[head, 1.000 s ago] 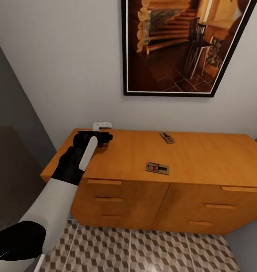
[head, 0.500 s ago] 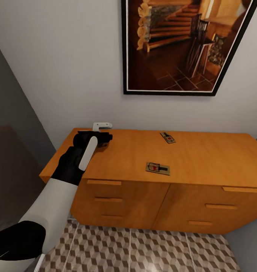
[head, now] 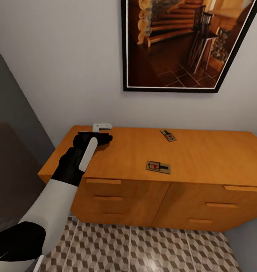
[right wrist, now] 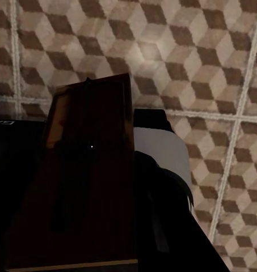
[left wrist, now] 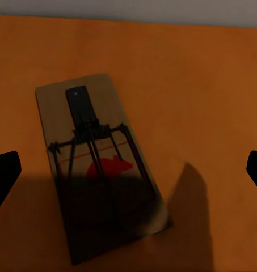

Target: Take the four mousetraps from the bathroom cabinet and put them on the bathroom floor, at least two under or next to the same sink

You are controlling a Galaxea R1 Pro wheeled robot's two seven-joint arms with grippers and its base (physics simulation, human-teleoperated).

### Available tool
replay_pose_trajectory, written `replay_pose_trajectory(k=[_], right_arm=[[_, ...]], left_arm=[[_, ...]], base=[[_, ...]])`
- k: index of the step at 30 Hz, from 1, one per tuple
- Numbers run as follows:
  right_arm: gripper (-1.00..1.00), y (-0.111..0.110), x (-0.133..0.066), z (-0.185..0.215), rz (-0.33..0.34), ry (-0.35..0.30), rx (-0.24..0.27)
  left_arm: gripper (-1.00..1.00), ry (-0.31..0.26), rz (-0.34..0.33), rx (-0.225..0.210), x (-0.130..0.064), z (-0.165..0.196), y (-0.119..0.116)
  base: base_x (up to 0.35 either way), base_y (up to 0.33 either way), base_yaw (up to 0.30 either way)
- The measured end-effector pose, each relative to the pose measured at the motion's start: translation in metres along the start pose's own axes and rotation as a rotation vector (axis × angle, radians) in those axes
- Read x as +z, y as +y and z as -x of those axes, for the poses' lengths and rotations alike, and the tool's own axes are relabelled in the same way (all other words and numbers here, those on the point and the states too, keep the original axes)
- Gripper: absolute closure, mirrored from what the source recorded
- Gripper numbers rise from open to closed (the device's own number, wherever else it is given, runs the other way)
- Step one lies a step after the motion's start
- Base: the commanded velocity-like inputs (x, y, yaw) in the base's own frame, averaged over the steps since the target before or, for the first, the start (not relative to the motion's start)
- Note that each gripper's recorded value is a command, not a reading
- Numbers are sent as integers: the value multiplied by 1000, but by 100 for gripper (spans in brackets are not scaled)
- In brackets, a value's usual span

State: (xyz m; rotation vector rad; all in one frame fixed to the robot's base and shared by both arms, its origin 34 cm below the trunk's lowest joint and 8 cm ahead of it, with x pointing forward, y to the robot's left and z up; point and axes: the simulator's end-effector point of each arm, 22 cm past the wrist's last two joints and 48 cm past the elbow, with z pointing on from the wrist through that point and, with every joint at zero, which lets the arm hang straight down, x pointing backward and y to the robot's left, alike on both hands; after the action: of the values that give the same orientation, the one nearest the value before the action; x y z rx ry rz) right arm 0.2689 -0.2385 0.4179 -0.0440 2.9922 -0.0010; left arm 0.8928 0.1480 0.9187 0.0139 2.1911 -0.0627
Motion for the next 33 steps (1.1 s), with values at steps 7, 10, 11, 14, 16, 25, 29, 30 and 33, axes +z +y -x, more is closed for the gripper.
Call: replay_pose_trajectory(k=[7, 10, 11, 14, 16, 25, 29, 30, 33], right_arm=[[100, -1, 1, -3, -1, 8, 0], [100, 0, 1, -4, 0, 9, 0], [100, 0, 1, -4, 0, 9, 0], [100, 0, 1, -4, 1, 10, 0], [100, 0, 1, -4, 0, 10, 0], [100, -1, 1, -4, -1, 10, 0], [100, -1, 1, -5, -1, 12, 0], [100, -1, 1, -5, -1, 13, 0], [100, -1, 1, -7, 0, 15, 0]], left_arm=[[-100, 11, 0, 0, 5, -6, 0], [-100, 12, 0, 0, 5, -7, 0], [-100, 14, 1, 0, 6, -7, 0], [-100, 17, 1, 0, 6, -8, 0], [-100, 17, 1, 0, 6, -8, 1], [-100, 42, 6, 2, 12, -18, 2], [-100, 45, 6, 3, 13, -20, 2], [-100, 44, 8, 5, 13, -20, 2], [-100, 42, 9, 6, 14, -19, 2]], base=[[0, 0, 0], [0, 0, 0], [0, 0, 0], [0, 0, 0], [0, 0, 0], [0, 0, 0], [0, 0, 0], [0, 0, 0], [0, 0, 0]])
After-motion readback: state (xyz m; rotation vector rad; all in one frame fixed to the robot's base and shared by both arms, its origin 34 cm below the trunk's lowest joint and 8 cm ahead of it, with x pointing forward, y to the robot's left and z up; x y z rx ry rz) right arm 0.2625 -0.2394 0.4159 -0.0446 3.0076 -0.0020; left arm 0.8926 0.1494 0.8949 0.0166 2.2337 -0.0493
